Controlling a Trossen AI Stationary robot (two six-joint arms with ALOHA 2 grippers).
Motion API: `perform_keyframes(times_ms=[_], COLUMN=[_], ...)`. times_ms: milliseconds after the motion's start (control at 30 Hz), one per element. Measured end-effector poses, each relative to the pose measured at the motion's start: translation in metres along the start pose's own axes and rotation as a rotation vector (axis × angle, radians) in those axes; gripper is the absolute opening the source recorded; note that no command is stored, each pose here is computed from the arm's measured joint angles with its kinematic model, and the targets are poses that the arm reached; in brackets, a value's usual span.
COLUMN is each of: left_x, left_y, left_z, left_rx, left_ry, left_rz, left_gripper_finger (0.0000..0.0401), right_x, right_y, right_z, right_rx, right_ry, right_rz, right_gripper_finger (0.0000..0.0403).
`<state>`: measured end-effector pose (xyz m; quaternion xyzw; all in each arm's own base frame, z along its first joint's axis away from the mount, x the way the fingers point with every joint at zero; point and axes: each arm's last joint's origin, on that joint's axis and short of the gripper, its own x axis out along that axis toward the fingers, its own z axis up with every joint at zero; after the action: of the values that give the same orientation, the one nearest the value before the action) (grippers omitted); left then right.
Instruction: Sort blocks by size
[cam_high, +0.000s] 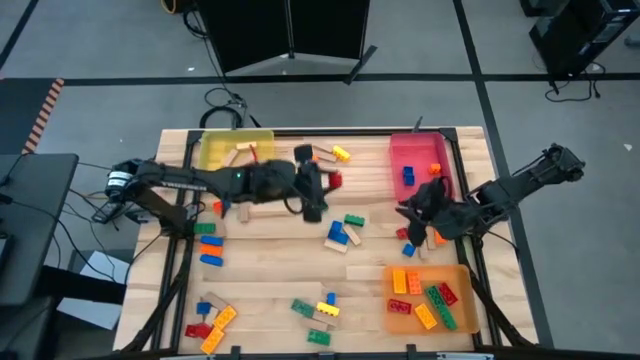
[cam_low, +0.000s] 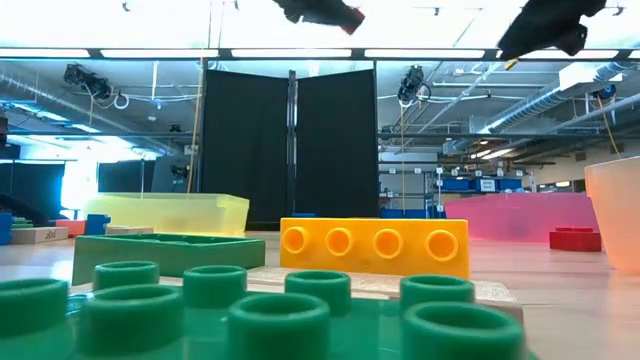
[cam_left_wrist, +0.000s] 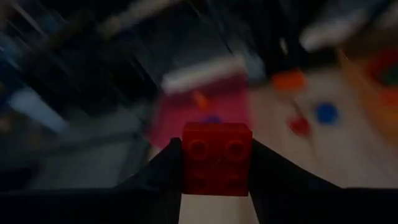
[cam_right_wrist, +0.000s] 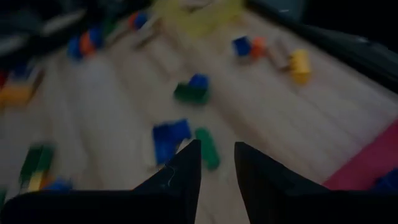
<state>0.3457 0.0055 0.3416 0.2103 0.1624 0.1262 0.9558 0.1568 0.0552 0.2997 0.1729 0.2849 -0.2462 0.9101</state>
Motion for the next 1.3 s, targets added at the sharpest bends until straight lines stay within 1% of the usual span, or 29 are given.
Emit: perform_keyframes(times_ms=[133,200,267,367,467,567,667,767,867,1033,1133,1300], left_x=[0.008,0.015,0.024,0.036,0.046,0.049,0.049,0.049,0.048,0.048,0.046,0.045], left_y=[0.019,0.026,0.032,0.038,0.042,0.049,0.060,0.072,0.082,0.089,0.093,0.095], left_z=[0.007,0.004,-0.001,-0.007,-0.013,-0.016,-0.018,-0.020,-0.022,-0.026,-0.025,-0.023], left_rx=[0.074,0.112,0.113,0.124,0.131,0.139,0.143,0.113,0.104,0.113,0.118,0.085], left_ry=[-0.126,-0.134,-0.154,-0.200,-0.264,-0.319,-0.362,-0.412,-0.434,-0.458,-0.479,-0.508], left_rz=[0.111,0.142,0.156,0.135,0.074,0.021,0.001,-0.019,-0.031,-0.053,-0.057,-0.067], left_gripper_finger=[0.0165,0.0169,0.0165,0.0154,0.0149,0.0151,0.0152,0.0152,0.0152,0.0152,0.0152,0.0152], right_x=[0.007,0.012,0.017,0.027,0.035,0.040,0.043,0.050,0.058,0.071,0.077,0.081], right_y=[-0.007,-0.013,-0.019,-0.029,-0.040,-0.051,-0.062,-0.069,-0.072,-0.070,-0.067,-0.067], right_z=[0.009,0.014,0.021,0.036,0.056,0.075,0.090,0.103,0.114,0.127,0.132,0.138], right_rx=[0.167,0.232,0.288,0.348,0.374,0.401,0.423,0.442,0.440,0.411,0.391,0.347], right_ry=[-0.063,-0.073,-0.079,-0.088,-0.132,-0.181,-0.226,-0.255,-0.289,-0.344,-0.379,-0.433], right_rz=[-0.079,-0.113,-0.137,-0.117,-0.054,0.053,0.161,0.266,0.358,0.487,0.540,0.568], right_gripper_finger=[0.0114,0.0118,0.0125,0.0142,0.0162,0.0184,0.0208,0.0235,0.0263,0.0301,0.0315,0.0323])
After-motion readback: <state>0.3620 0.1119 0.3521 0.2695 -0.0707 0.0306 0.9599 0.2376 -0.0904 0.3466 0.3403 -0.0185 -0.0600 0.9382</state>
